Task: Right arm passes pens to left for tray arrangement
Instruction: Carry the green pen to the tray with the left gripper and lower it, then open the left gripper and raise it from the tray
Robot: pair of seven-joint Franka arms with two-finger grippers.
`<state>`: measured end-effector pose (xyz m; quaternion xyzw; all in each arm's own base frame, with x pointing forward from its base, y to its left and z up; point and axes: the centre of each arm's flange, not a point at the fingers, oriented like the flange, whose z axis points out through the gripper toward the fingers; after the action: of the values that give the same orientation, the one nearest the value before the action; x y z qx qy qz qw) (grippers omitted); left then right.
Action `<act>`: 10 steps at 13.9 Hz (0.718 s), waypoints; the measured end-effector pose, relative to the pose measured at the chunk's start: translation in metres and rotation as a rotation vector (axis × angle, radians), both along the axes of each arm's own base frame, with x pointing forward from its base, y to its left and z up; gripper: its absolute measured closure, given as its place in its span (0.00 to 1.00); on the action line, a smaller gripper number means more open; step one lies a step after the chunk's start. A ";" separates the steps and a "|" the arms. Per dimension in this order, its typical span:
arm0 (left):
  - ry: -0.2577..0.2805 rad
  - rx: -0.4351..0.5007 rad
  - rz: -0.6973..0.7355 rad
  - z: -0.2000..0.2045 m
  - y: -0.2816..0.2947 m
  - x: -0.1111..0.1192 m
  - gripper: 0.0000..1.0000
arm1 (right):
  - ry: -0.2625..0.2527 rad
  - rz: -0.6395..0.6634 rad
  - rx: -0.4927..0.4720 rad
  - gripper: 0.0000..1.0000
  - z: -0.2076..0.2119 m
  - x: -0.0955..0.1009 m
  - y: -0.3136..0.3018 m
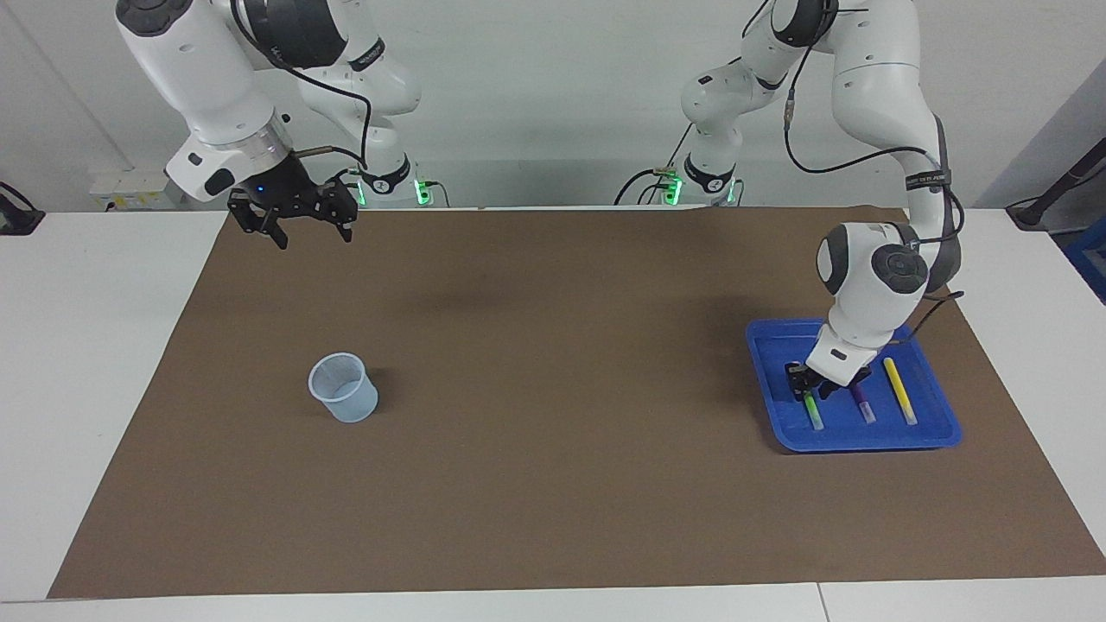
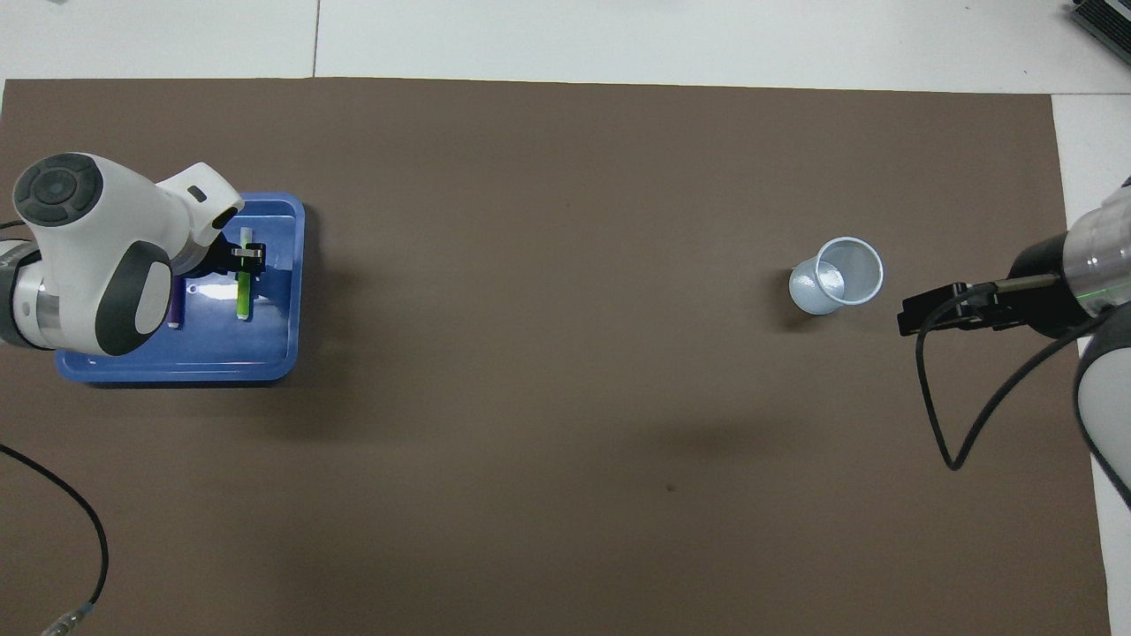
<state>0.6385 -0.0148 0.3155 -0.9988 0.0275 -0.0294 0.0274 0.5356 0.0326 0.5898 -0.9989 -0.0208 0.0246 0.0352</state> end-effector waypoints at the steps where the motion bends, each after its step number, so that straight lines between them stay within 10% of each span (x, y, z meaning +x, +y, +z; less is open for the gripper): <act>1: -0.004 -0.006 0.006 0.002 -0.001 0.001 0.54 | -0.003 -0.004 0.000 0.00 -0.002 0.000 -0.002; 4: -0.024 -0.020 0.026 0.018 0.000 0.008 0.48 | 0.005 -0.001 -0.027 0.00 -0.006 0.000 -0.005; 8: -0.006 0.001 0.042 0.052 0.000 0.005 0.04 | 0.017 0.015 -0.072 0.00 -0.006 -0.004 -0.003; 10: 0.019 -0.016 0.072 0.084 -0.004 -0.003 0.00 | 0.015 0.013 -0.073 0.00 -0.006 -0.005 -0.004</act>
<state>0.6350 -0.0186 0.3999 -0.9996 -0.0086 -0.0194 0.0201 0.5308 0.0283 0.5840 -0.9991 -0.0262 0.0332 -0.0011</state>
